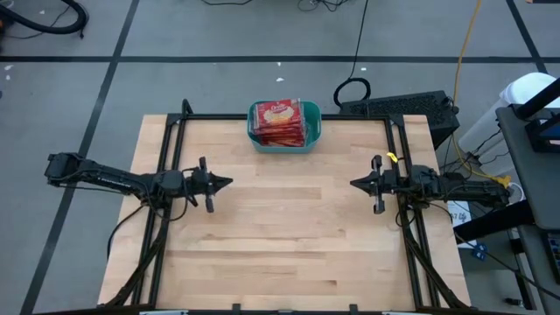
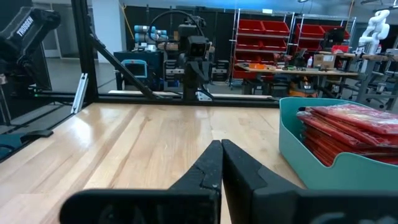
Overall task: Sort popcorn bags into baskets
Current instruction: Return to Home Position
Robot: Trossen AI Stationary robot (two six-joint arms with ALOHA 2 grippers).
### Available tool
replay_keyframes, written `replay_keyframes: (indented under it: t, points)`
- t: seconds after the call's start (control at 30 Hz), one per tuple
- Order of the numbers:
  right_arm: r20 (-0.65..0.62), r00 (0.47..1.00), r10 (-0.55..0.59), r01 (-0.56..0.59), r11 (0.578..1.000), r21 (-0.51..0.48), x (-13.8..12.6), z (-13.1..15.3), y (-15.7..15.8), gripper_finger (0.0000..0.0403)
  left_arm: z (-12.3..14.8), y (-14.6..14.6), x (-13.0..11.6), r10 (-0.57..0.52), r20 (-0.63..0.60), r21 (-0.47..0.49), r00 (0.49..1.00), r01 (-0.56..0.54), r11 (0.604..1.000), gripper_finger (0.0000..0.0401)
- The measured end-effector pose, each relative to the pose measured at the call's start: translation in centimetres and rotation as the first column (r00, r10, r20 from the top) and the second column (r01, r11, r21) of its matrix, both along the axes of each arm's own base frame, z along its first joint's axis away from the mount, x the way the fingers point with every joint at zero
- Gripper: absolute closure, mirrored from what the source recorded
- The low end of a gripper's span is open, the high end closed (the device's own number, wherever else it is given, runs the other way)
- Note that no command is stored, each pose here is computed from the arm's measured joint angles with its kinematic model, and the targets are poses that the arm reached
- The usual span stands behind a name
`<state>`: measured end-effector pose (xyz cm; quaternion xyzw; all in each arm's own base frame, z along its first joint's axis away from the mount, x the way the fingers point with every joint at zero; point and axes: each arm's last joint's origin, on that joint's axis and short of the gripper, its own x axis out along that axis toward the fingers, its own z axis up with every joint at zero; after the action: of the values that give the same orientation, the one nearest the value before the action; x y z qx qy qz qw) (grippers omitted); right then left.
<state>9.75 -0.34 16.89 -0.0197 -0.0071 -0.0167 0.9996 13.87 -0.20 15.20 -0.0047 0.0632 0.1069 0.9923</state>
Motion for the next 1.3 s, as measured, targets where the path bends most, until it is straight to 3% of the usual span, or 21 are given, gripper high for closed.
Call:
replay_keyframes:
  t: [0.5,0.83,1.3]
  points:
    - [0.001,1.0,0.0,0.0,1.0,0.0,0.0,0.0,0.0,0.0403,-0.4,-0.3,-0.5,0.008,-0.065,0.068,0.998,-0.004,0.998,0.0399]
    - [0.001,1.0,0.0,0.0,1.0,0.0,0.0,0.0,0.0,0.0403,0.2,-0.4,-1.3,-0.095,-0.038,0.115,0.995,0.098,0.988,0.04]
    - [0.001,1.0,0.0,0.0,1.0,0.0,0.0,0.0,0.0,0.0403,0.7,0.7,-2.7,-0.173,0.006,0.093,0.985,0.172,0.981,0.0399]
